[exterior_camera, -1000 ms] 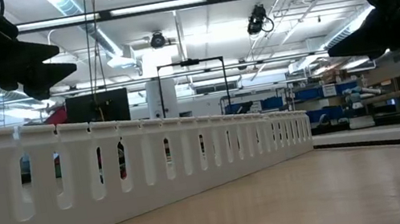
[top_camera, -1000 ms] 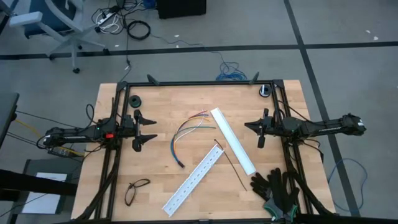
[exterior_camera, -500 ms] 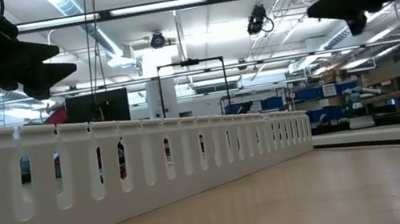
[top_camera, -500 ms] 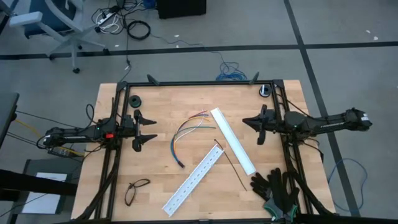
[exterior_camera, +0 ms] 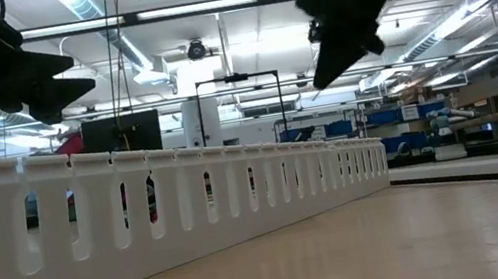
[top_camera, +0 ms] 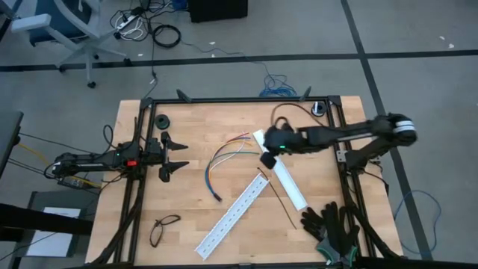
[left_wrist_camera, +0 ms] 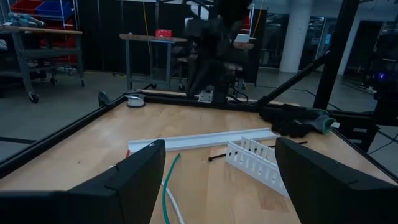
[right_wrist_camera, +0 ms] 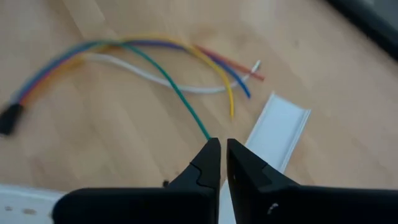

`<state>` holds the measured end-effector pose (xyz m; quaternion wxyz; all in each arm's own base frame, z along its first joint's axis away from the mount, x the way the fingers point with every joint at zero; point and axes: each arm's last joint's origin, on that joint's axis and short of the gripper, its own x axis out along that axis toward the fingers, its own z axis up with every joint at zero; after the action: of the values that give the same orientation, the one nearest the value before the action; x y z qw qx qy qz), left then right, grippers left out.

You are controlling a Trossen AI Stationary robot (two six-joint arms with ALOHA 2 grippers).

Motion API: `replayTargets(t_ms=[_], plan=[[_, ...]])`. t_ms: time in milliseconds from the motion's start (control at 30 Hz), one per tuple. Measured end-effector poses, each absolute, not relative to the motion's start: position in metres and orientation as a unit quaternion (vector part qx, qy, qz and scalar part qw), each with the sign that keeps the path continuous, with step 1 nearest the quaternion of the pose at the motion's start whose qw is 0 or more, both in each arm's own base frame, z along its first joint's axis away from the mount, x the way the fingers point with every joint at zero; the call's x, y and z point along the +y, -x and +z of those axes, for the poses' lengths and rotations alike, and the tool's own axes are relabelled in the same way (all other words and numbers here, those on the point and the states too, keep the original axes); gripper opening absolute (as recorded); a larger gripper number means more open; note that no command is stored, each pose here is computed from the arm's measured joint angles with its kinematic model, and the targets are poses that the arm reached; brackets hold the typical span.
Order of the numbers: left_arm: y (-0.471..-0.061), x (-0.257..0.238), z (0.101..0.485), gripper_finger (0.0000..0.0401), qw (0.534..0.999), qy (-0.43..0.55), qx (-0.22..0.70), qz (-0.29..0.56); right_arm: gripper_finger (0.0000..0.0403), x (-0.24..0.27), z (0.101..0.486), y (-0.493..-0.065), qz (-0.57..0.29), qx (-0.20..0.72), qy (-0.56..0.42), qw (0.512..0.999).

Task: Ziptie cables
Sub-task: Wrap the black zip tie around the object

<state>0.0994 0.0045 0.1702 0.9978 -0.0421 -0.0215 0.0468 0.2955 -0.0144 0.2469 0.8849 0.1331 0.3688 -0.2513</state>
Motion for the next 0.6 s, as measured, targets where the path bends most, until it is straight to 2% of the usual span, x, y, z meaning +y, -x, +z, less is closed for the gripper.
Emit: replayTargets(t_ms=[333, 600], plan=[[-0.099, 0.004, 0.17, 0.028, 0.998, 0.042, -0.022, 0.047, 0.0086, -0.036, 0.237, -0.35, -0.246, 0.432, -0.259, 0.828], [-0.099, 0.004, 0.17, 0.028, 0.998, 0.042, -0.022, 0.047, 0.0097, -0.04, 0.203, -0.367, -0.202, 0.493, -0.327, 0.78]])
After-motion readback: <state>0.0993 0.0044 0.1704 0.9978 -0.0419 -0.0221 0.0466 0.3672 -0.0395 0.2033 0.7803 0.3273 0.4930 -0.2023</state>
